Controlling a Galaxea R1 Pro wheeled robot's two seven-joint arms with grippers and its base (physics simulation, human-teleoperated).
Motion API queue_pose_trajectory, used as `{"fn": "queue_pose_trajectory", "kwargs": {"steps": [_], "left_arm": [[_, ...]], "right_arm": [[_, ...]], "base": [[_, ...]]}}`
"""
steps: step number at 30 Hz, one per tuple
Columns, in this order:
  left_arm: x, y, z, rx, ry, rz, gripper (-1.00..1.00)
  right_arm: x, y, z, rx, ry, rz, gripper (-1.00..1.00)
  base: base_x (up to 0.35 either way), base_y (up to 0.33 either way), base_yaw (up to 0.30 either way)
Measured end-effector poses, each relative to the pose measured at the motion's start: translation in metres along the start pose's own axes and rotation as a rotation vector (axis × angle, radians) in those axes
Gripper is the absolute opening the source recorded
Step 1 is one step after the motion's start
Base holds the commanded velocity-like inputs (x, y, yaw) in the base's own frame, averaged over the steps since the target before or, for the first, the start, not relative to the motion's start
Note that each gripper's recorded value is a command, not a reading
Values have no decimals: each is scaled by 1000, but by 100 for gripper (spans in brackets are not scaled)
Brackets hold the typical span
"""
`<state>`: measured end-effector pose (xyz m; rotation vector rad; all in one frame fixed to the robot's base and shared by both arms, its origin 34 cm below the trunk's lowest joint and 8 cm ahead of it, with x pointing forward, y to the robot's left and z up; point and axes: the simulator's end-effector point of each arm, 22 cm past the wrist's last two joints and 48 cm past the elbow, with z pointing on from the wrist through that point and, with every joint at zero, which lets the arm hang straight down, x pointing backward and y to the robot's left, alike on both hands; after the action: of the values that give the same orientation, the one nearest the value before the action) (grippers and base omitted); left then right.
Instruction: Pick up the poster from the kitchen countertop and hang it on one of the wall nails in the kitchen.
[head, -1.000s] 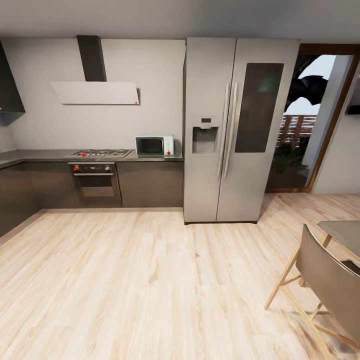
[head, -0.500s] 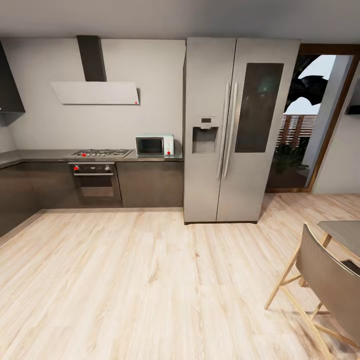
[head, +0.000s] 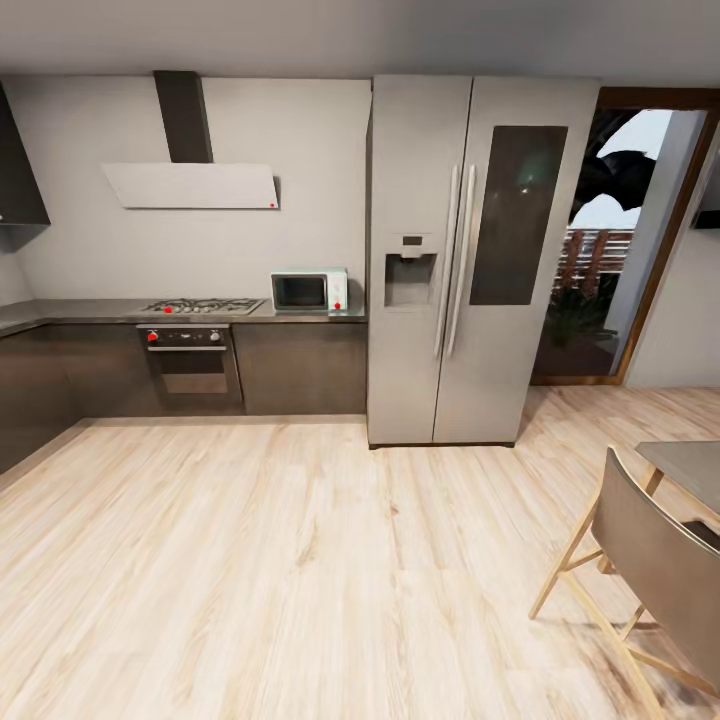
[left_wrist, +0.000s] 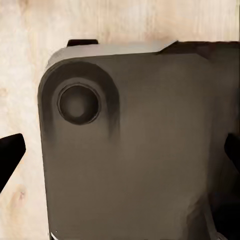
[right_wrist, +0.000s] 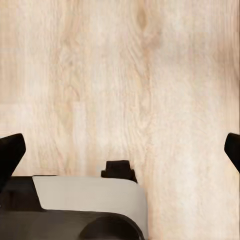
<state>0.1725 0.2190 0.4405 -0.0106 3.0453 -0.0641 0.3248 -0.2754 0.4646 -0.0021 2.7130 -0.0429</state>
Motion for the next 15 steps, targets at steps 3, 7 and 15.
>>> {"fn": "queue_pose_trajectory", "kwargs": {"steps": [3,7,15], "left_arm": [[-224,4,-52,-7,-486,0,100],[-214,13,-47,-18,-464,2,100],[-212,23,-47,-32,-460,4,100]], "right_arm": [[-182,-1,6,3,-306,-1,100],[-149,-1,6,3,-265,-4,100],[-150,-16,6,22,-268,-12,100]], "base": [[0,0,0],[0,0,0],[0,0,133]]}}
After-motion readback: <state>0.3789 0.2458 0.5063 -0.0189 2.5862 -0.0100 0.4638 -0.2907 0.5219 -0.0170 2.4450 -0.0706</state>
